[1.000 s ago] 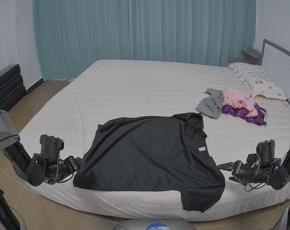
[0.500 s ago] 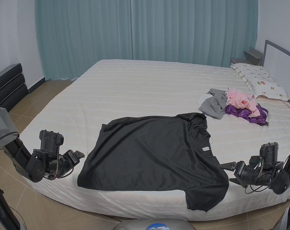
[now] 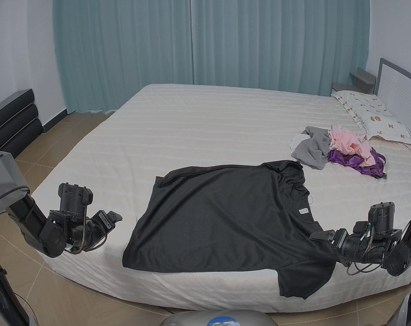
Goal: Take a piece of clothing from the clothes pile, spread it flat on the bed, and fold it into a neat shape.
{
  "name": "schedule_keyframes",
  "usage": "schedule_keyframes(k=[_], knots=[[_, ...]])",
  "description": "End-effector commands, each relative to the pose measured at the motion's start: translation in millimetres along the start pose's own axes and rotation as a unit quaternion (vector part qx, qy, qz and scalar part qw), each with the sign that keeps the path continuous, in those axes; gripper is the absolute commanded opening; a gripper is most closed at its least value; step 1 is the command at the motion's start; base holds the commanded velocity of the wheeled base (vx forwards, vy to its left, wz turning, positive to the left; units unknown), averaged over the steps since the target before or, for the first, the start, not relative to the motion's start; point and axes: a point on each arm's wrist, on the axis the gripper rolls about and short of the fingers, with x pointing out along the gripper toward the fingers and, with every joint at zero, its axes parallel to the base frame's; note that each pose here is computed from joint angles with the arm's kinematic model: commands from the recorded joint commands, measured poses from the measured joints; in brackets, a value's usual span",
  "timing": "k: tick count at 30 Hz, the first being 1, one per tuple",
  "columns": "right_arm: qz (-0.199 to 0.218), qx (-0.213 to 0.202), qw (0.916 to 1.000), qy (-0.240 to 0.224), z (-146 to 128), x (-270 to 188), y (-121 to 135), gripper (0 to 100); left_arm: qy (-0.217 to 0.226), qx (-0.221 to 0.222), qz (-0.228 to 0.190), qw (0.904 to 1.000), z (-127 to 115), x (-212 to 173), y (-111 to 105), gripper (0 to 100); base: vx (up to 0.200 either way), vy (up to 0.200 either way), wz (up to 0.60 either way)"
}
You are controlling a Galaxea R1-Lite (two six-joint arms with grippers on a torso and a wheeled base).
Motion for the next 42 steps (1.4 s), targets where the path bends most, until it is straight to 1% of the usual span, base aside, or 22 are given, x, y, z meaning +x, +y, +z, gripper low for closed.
schedule_keyframes(k=[1,6,15,27,30,38,42], knots=[[0.0,0.0,1.0,0.0,0,0,0,100,0.002,-0.001,0.001,1.0,-1,2,0,100,0.2,0.0,0.0],[0.001,-0.001,1.0,-0.001,0,0,0,100,0.005,-0.005,0.0,1.0,-1,5,-1,100,0.2,0.0,0.0],[-0.001,0.006,1.0,0.001,-1,0,0,100,0.001,-0.013,-0.001,0.9999,3,10,-2,100,0.0,0.0,0.0],[-0.003,0.007,1.0,0.005,-3,0,-1,100,0.004,-0.011,0.002,0.9999,1,10,-1,100,0.0,0.0,0.0],[-0.001,0.005,1.0,0.006,-3,0,0,100,0.004,-0.01,0.0,0.9999,0,9,-2,100,0.2,0.0,0.0],[-0.001,0.004,1.0,0.005,-3,0,0,100,0.002,-0.007,-0.005,1.0,2,10,-6,100,0.0,0.0,0.0],[-0.001,0.005,1.0,0.007,-3,0,0,100,-0.004,-0.01,-0.014,0.9999,6,12,-11,100,0.0,0.0,0.0]])
